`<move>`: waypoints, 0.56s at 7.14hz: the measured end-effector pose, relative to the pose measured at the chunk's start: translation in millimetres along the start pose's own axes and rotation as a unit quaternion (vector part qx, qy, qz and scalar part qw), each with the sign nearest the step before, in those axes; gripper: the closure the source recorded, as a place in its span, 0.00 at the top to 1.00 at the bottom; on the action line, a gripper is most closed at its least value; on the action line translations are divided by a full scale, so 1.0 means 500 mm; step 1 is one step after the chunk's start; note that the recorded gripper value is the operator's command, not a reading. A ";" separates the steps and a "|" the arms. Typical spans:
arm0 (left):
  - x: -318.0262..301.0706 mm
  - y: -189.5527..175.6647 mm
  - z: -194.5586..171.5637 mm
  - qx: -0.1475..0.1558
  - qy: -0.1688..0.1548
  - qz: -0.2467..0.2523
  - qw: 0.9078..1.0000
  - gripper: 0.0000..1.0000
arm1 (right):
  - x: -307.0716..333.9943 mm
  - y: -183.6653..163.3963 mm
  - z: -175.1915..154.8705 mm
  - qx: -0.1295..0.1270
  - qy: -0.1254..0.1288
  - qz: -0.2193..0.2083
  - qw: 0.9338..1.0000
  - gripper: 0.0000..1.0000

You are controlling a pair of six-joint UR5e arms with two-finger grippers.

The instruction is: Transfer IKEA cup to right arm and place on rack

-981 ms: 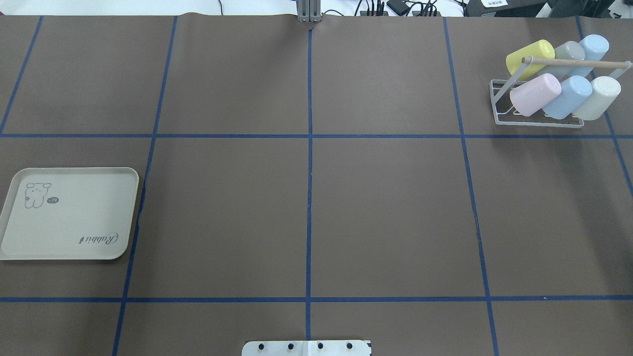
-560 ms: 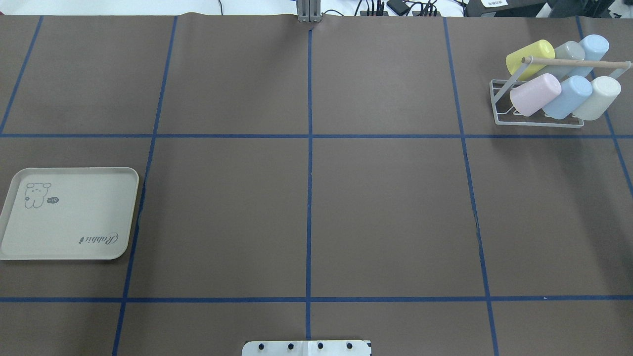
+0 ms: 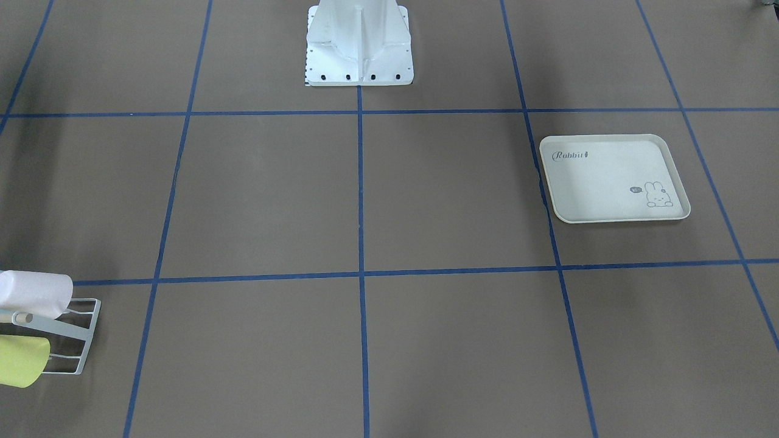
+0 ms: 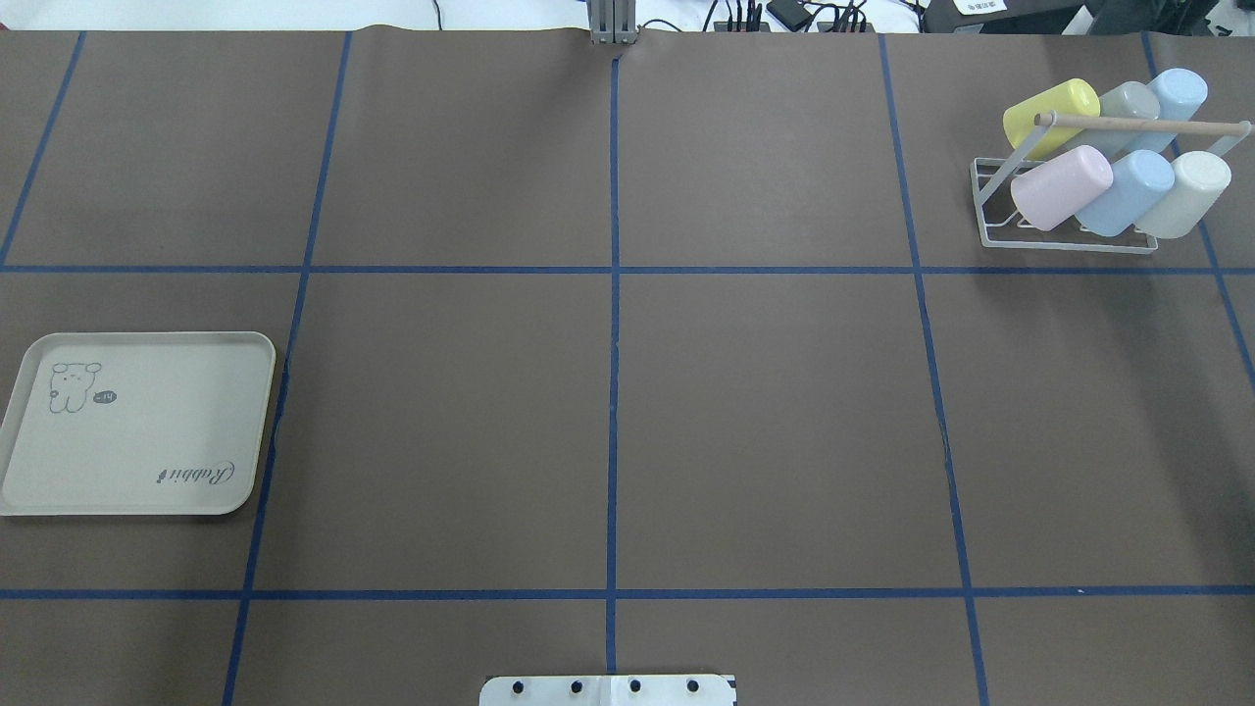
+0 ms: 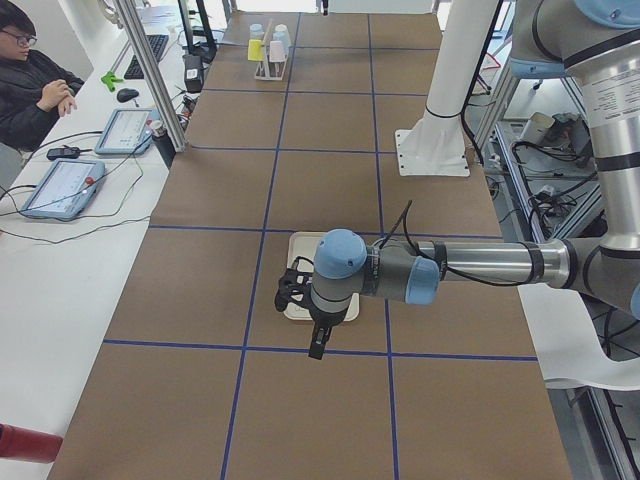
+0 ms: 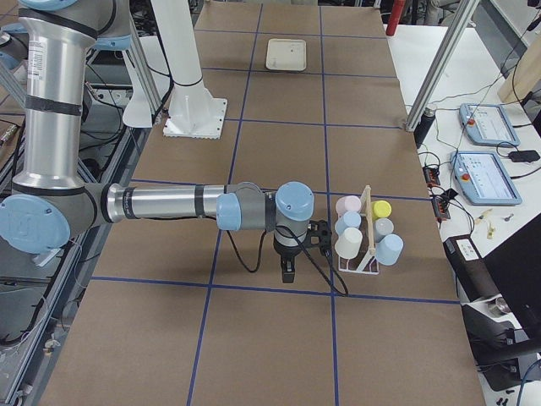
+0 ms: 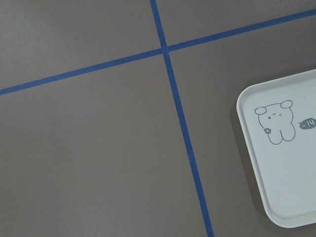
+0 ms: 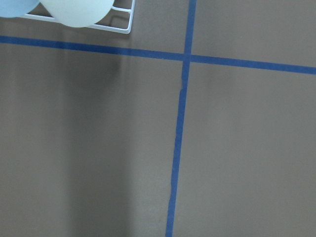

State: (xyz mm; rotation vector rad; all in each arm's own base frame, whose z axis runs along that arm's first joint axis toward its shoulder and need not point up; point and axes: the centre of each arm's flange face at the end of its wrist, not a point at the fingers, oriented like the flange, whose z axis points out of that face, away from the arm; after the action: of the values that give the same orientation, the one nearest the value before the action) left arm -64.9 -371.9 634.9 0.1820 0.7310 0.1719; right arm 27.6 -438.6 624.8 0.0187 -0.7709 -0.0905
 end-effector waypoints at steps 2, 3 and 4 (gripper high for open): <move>-0.019 0.011 0.022 -0.012 0.001 -0.010 1.000 1.00 | -0.010 -0.009 -0.004 0.003 -0.009 -0.005 1.000 0.99; -0.024 0.014 0.028 -0.014 0.002 -0.012 1.000 1.00 | -0.015 -0.013 -0.006 0.004 -0.013 -0.007 1.000 0.99; -0.026 0.016 0.030 -0.016 0.002 -0.013 1.000 1.00 | -0.018 -0.015 -0.007 0.005 -0.015 -0.008 1.000 0.99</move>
State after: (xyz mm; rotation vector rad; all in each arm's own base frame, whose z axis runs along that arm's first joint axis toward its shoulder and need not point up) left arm -64.9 -368.8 656.1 0.1423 0.7334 0.1583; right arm 23.2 -445.4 615.7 0.0330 -0.8011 -0.1016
